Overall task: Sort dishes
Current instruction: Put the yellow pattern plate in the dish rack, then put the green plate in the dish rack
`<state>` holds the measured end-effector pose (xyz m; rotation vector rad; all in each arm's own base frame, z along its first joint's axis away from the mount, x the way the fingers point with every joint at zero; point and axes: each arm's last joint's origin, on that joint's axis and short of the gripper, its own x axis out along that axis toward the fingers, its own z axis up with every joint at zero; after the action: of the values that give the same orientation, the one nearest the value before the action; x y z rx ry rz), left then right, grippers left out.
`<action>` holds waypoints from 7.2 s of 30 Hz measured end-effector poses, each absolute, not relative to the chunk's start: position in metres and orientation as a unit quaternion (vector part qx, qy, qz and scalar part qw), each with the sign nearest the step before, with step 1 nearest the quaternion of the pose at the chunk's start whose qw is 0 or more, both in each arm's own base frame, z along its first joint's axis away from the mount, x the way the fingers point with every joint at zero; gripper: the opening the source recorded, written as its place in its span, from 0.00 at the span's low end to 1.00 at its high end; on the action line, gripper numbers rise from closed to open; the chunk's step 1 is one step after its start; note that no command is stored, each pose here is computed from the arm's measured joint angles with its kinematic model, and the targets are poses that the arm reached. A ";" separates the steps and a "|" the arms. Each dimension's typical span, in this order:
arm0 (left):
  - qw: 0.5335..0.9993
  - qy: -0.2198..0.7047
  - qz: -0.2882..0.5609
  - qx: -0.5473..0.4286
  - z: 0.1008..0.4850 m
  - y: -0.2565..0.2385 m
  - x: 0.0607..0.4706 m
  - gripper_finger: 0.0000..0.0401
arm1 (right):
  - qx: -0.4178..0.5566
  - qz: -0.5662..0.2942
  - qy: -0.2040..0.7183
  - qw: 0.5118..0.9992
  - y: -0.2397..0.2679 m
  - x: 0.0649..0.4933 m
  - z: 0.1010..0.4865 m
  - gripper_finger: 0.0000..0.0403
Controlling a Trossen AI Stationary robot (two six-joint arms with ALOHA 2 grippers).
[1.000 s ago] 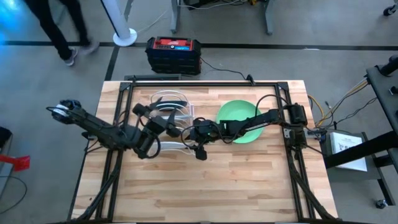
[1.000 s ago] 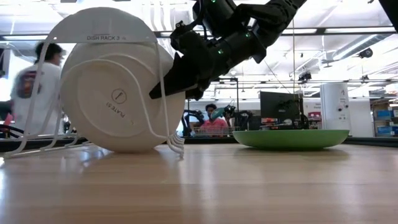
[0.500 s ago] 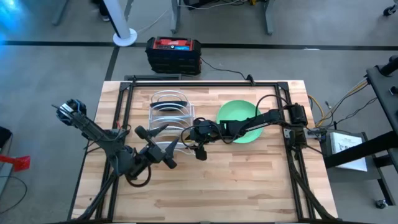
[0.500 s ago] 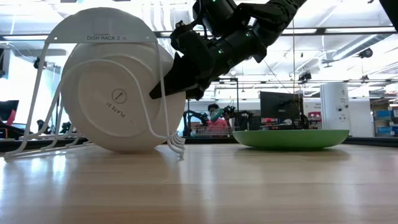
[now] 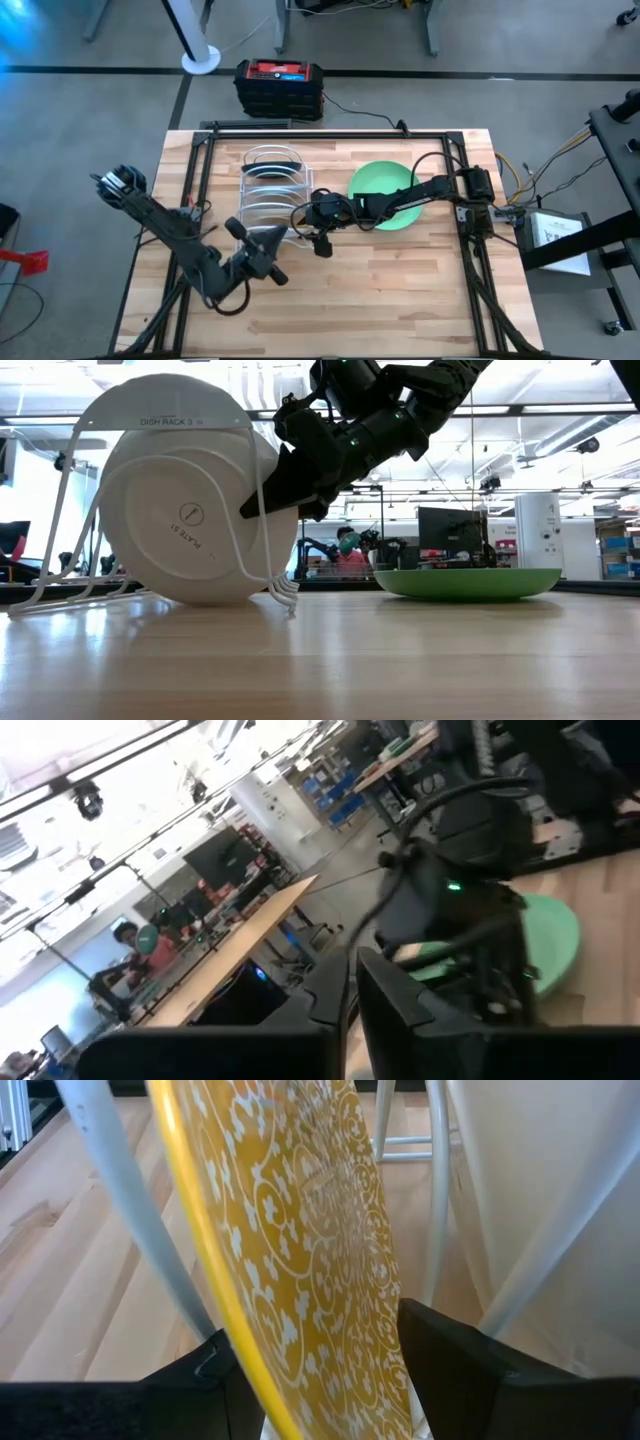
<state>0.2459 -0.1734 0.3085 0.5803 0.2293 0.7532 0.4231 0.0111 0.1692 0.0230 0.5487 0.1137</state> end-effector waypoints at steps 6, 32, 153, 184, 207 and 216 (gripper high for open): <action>0.889 0.107 0.351 0.274 0.293 -0.185 0.248 0.00 | 0.004 0.052 0.268 0.962 0.010 0.423 0.170 0.44; 0.874 0.117 0.391 0.263 0.276 -0.186 0.251 0.00 | 0.010 0.056 0.278 0.959 0.011 0.420 0.175 0.52; 0.868 0.121 0.408 0.257 0.279 -0.177 0.258 0.00 | 0.030 -0.027 0.462 0.886 0.009 0.337 0.193 0.79; 0.870 0.117 0.410 0.249 0.319 -0.179 0.268 0.00 | 0.025 -0.103 0.526 0.844 0.001 0.217 0.139 0.74; 0.866 0.123 0.409 0.261 0.319 -0.179 0.268 0.00 | -0.028 -0.124 0.518 0.846 0.004 0.227 0.127 0.03; 0.862 0.129 0.409 0.272 0.319 -0.179 0.268 0.00 | 0.029 -0.112 0.410 0.905 0.007 0.209 0.180 0.00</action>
<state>0.2678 -0.1787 0.3190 0.5701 0.2700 0.8575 0.2094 0.0071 0.1803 0.0593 0.8463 -0.2315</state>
